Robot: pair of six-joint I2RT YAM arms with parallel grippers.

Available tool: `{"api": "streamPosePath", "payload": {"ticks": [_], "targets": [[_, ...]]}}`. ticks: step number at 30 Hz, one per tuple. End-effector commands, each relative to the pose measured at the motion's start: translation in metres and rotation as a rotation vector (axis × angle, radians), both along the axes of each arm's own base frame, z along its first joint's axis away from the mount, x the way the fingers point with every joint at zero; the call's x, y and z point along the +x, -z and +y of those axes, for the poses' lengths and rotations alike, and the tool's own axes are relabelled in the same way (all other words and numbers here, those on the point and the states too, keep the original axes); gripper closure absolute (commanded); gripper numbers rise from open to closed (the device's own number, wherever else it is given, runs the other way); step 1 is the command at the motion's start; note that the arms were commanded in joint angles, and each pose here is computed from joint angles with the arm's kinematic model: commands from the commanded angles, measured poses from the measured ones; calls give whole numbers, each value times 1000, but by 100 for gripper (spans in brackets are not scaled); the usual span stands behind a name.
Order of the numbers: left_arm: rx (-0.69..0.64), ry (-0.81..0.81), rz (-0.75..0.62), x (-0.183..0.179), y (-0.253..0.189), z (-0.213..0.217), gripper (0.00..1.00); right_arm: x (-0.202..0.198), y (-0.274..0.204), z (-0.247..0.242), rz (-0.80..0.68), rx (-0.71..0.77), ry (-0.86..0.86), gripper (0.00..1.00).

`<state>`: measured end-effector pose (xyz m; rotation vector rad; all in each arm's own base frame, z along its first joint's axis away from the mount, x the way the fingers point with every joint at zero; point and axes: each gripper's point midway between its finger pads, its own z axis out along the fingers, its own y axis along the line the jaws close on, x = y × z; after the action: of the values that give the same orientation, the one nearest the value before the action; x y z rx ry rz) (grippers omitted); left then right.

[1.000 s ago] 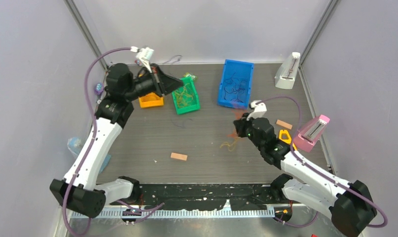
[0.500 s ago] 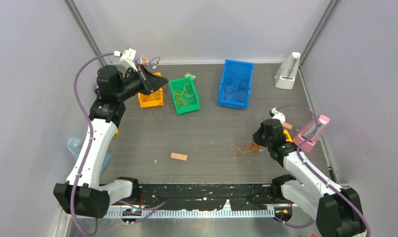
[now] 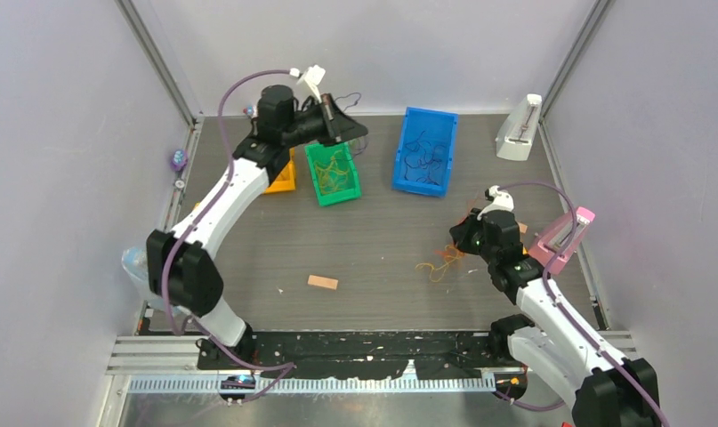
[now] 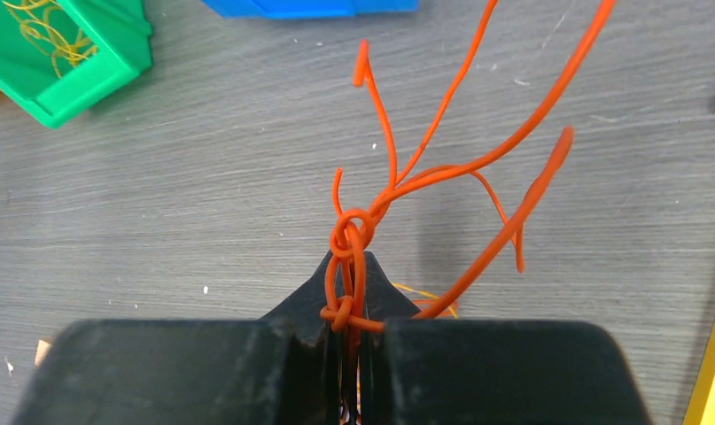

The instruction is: Untangle the cables

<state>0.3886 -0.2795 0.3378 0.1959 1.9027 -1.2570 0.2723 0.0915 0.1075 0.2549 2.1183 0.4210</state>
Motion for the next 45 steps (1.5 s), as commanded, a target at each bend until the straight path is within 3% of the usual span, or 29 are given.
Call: {"api": "streamPosePath", "payload": {"ticks": [1, 12, 18, 22, 23, 28, 31, 35, 39, 45], "targets": [[-132, 63, -110, 18, -56, -40, 100, 17, -48, 4, -155, 21, -17, 94], [-300, 193, -102, 55, -79, -139, 100, 27, -68, -2, -214, 5, 18, 95], [-286, 66, -113, 127, -34, -163, 100, 29, -77, -7, -257, -9, 40, 95], [-216, -37, -68, 155, 14, -163, 99, 30, -82, -9, -273, -11, 48, 95], [-198, -53, -55, 157, 24, -163, 96, 29, -83, -9, -274, -12, 47, 95], [-133, -73, -23, 157, 44, -163, 59, 30, -82, -11, -270, -20, 57, 94], [-63, -75, -11, 152, 51, -160, 42, 31, -77, -14, -245, -32, 70, 95], [48, -92, -14, 143, 57, -151, 34, 32, -73, -16, -221, -36, 83, 95], [131, -76, -15, 132, 63, -143, 36, 32, -71, -15, -214, -29, 82, 95], [166, -19, -64, 114, 47, -143, 57, 33, -69, -16, -194, -37, 86, 94]]}}
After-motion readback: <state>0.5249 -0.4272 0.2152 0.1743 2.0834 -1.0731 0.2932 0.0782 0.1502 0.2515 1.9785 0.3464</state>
